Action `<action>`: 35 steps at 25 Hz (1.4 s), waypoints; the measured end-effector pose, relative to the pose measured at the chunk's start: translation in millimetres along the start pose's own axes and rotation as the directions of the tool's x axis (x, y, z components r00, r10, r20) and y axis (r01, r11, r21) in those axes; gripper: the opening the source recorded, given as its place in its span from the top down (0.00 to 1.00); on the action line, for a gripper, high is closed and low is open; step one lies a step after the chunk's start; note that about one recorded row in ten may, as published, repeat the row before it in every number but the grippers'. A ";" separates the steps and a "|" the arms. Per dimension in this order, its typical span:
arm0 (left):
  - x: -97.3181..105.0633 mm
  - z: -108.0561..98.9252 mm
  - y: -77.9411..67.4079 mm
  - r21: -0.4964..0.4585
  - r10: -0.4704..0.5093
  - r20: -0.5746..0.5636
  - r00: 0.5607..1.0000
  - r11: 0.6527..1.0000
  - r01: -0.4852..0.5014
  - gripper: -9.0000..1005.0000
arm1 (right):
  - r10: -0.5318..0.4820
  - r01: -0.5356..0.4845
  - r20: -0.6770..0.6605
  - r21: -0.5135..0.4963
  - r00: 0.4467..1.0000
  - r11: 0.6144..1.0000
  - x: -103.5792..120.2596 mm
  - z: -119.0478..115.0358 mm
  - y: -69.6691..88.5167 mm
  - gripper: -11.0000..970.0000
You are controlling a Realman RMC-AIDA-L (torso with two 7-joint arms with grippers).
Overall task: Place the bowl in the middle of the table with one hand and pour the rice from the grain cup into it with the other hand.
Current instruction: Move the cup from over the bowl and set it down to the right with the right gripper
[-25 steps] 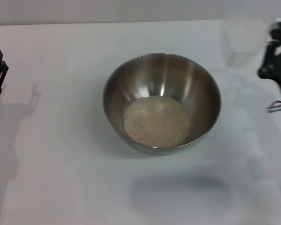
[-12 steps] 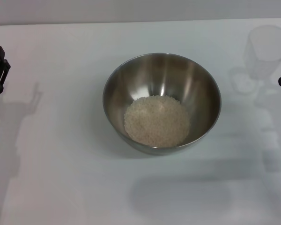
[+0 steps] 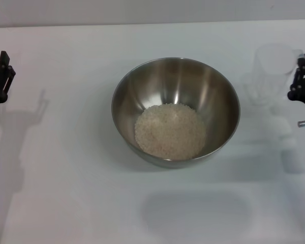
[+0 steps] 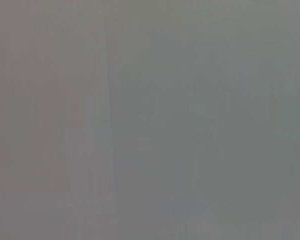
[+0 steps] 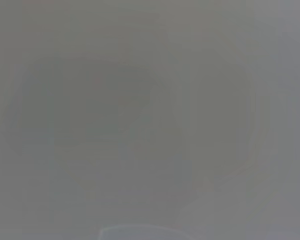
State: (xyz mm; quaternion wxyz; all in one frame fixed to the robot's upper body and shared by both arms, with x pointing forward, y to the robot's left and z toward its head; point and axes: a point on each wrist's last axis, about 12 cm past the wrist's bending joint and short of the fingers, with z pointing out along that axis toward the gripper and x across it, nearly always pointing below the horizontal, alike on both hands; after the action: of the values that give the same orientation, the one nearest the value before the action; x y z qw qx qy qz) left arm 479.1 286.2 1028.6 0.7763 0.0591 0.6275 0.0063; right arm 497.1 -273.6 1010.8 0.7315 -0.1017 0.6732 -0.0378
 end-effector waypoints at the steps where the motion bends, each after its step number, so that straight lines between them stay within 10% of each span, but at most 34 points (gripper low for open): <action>1: 0.0 -0.2 -0.5 0.002 -0.001 0.000 1.000 1.000 0.001 0.18 | -0.004 0.004 -0.012 -0.010 1.000 1.000 0.9 2.0 1.5 0.98; 35: 0.5 -3.0 -2.9 0.014 -0.002 -0.002 1.000 1.000 0.002 0.18 | -0.054 0.026 -0.152 -0.177 0.987 0.984 8.5 28.9 27.3 0.98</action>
State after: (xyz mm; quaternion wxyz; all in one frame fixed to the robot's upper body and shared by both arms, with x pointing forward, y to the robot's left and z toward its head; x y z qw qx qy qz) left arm 476.0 283.6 1027.1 0.7752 0.0637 0.6285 0.0012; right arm 524.3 -245.7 999.1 0.6640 -0.1756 0.7268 -0.0013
